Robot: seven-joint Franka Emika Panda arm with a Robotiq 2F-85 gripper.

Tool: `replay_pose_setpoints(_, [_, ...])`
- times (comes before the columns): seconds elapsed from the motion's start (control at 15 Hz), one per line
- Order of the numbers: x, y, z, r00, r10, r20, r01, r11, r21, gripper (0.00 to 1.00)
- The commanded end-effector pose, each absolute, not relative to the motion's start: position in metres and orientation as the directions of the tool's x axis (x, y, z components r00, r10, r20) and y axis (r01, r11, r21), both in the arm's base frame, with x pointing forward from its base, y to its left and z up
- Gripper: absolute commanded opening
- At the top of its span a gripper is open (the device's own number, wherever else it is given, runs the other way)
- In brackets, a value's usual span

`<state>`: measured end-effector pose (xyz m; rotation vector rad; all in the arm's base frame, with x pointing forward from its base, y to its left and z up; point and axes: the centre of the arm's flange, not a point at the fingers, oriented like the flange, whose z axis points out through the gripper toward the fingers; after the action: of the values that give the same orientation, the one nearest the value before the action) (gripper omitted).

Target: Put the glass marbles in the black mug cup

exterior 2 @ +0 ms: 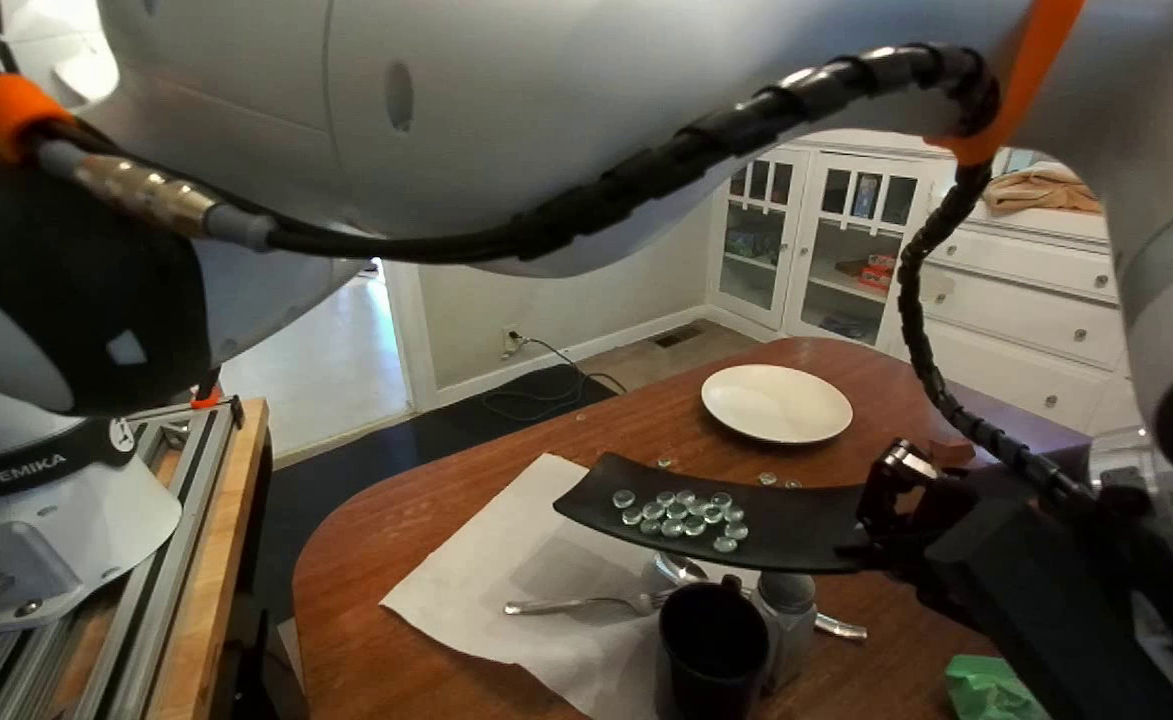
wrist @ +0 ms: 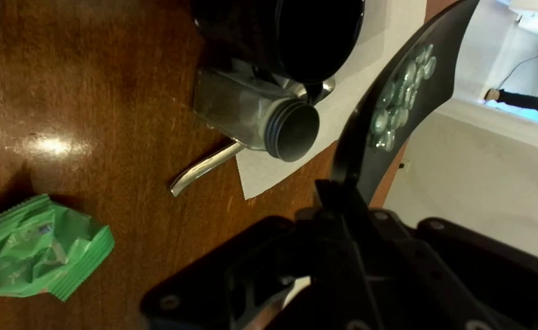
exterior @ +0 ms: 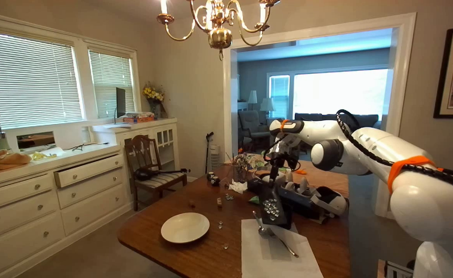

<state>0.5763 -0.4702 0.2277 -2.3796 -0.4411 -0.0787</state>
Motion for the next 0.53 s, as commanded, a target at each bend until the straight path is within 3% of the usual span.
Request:
replay_pose_setpoints(0.0, [0.593,-0.478,0.234,0.904,0.384,0.188,0.408,-0.643,-0.648,0.02])
replay_pose_setpoints(0.27, [0.601,-0.467,0.229,0.896,0.401,0.194,0.419,-0.615,-0.668,0.02])
replay_pose_setpoints(0.33, [0.582,-0.454,0.228,0.9,0.381,0.211,0.421,-0.636,-0.647,0.07])
replay_pose_setpoints(0.47, [0.584,-0.451,0.227,0.898,0.387,0.21,0.424,-0.632,-0.648,0.07])
